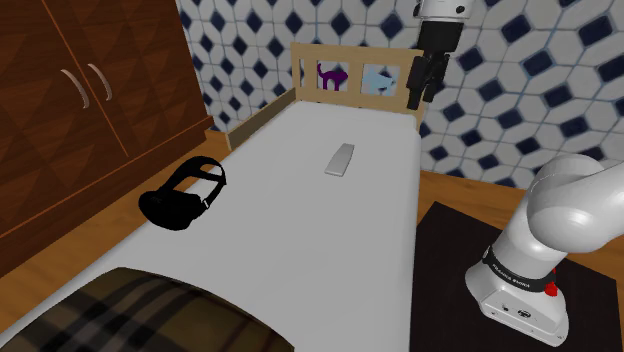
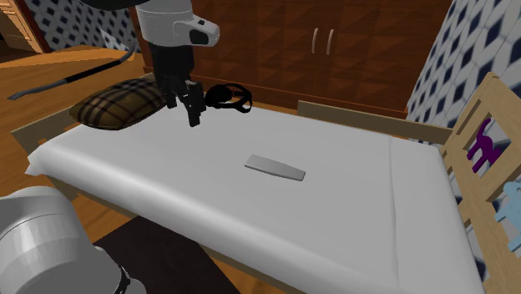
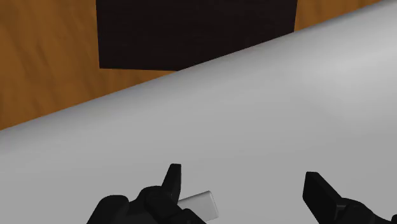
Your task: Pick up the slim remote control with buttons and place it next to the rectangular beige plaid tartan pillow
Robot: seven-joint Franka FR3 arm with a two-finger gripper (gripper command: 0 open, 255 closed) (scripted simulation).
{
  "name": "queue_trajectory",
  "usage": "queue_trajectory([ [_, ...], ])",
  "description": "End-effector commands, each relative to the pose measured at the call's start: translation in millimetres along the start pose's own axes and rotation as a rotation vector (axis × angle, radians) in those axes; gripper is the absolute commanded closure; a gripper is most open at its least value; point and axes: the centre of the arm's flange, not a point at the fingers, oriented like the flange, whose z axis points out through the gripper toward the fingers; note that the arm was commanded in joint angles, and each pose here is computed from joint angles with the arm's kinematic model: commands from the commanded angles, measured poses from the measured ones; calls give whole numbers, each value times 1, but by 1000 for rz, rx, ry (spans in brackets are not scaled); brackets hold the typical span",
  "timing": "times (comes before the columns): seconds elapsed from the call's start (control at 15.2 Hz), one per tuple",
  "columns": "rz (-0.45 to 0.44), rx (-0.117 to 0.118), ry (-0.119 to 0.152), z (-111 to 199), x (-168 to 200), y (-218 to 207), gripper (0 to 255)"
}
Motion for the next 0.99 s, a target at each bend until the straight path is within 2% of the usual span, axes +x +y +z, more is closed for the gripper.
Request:
queue_trajectory([
  [0.0,0,0,0,0,0,0,0],
  [0.46,299,-21,16,59,68,-11,0],
  [0.92,598,-43,32,118,137,0,0],
])
